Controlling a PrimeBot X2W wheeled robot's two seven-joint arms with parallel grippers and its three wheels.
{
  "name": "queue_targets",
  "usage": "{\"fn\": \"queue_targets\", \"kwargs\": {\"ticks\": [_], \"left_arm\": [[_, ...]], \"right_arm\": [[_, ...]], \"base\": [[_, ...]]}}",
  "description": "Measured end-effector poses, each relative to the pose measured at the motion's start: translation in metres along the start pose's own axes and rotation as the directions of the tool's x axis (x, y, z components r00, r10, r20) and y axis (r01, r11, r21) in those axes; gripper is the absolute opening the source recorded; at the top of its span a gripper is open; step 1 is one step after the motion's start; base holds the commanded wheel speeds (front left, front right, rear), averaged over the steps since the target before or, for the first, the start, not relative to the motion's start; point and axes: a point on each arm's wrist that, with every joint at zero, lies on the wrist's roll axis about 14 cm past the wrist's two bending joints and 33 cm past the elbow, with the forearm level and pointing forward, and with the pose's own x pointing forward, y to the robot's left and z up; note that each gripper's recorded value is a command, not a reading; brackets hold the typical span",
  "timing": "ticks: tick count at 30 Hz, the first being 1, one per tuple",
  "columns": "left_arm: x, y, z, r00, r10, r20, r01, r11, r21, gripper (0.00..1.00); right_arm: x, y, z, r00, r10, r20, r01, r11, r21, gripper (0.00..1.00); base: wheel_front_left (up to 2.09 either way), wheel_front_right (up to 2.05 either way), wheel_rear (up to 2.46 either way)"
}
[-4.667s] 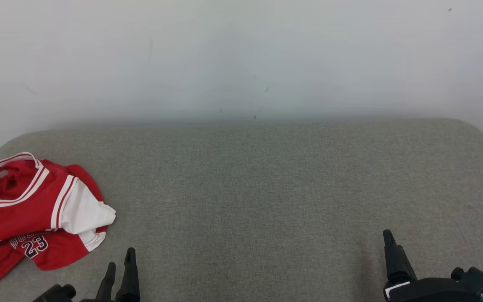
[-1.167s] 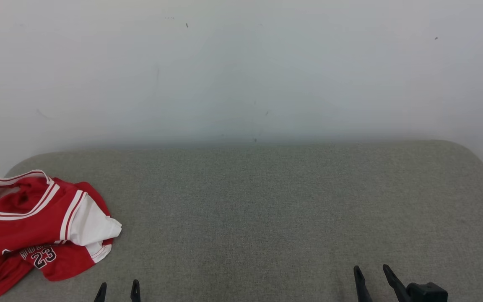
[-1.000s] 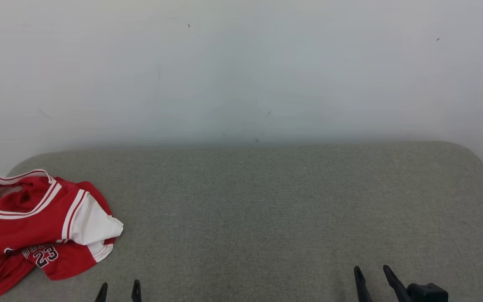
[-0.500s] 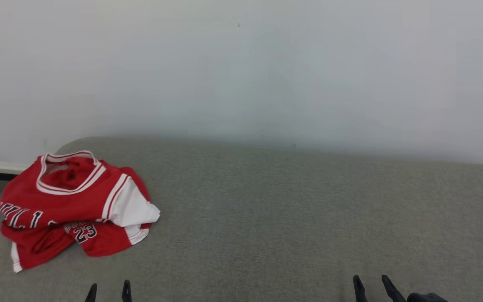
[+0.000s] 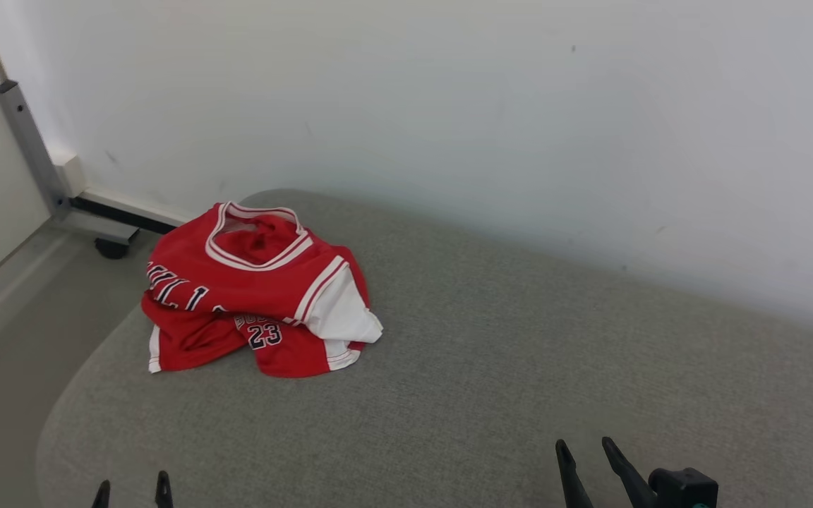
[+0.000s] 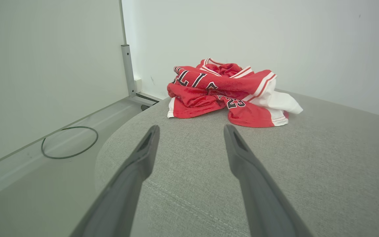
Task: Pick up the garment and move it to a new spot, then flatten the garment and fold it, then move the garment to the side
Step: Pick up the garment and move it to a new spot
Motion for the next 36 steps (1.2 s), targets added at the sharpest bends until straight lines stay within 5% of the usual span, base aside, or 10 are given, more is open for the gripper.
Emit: {"fn": "queue_targets", "kwargs": {"ticks": [7,20,28,36], "left_arm": [[-0.019,0.039,0.000,0.990,0.144,-0.005,-0.144,0.990,-0.003,1.00],[-0.030,0.051,0.000,0.977,0.211,-0.016,-0.211,0.978,0.003,1.00],[0.008,0.015,0.018,0.999,0.033,0.028,-0.034,0.998,0.058,1.00],[0.085,-0.034,0.054,0.986,-0.164,0.025,0.158,0.972,0.172,1.00]], "right_arm": [[0.030,0.034,-0.006,0.992,0.121,-0.034,-0.122,0.992,-0.012,1.00],[0.051,0.056,-0.019,0.978,0.197,-0.074,-0.198,0.980,-0.008,1.00],[0.051,0.048,-0.024,0.981,0.177,-0.084,-0.179,0.984,-0.007,1.00],[0.031,0.037,-0.047,0.978,0.143,-0.152,-0.146,0.989,-0.008,1.00]], "base": [[0.00,0.00,0.00],[0.00,0.00,0.00],[0.00,0.00,0.00],[0.00,0.00,0.00]]}}
